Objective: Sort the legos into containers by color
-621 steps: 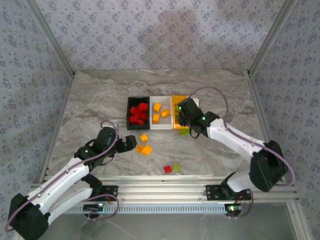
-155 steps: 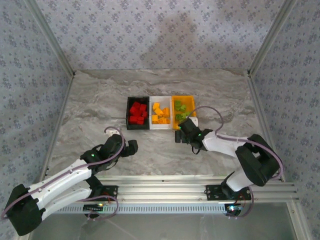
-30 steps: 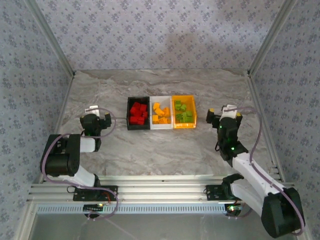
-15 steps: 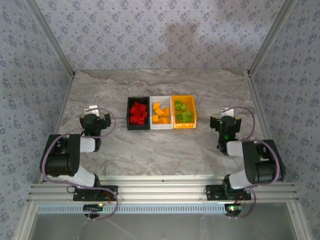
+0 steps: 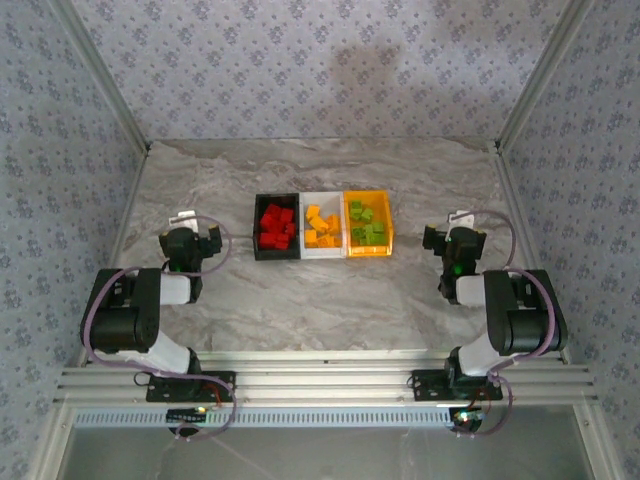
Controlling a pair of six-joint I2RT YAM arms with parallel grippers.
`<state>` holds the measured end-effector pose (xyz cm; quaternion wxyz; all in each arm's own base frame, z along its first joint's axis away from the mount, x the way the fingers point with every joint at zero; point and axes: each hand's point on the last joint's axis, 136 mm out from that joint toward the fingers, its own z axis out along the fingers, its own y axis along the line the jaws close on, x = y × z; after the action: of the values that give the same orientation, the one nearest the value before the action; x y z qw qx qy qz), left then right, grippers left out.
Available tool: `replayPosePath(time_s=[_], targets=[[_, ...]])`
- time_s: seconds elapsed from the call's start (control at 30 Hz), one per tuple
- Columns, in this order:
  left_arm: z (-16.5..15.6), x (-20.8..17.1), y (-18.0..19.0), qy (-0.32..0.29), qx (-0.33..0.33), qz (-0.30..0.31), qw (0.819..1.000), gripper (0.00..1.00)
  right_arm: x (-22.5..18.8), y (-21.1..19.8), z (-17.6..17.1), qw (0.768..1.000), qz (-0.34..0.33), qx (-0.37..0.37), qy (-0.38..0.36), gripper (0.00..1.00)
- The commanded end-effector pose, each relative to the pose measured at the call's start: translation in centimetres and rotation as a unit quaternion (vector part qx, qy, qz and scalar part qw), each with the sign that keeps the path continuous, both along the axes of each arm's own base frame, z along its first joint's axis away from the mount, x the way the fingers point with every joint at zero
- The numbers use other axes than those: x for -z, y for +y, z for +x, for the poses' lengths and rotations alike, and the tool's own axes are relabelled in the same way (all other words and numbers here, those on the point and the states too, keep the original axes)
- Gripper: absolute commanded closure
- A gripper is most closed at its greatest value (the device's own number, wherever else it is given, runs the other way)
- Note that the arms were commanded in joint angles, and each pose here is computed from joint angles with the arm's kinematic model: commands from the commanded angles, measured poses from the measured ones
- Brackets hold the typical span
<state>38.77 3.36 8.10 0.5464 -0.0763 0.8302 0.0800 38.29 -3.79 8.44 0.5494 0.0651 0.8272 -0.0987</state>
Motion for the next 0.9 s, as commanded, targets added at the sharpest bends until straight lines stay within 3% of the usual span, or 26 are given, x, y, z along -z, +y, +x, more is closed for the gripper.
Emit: replayPosePath(time_s=[0.0,0.87], targets=[[0.43,-1.05,0.05,-0.022,-0.005,-0.004,1.000,0.00,-0.37,-0.45,0.04,1.000,0.003,0.015,-0.014,0.00],[0.43,-1.11,0.06,-0.023,-0.005,-0.004,1.000,0.00,-0.38,-0.39,0.03,1.000,0.001,0.015,-0.014,0.00]])
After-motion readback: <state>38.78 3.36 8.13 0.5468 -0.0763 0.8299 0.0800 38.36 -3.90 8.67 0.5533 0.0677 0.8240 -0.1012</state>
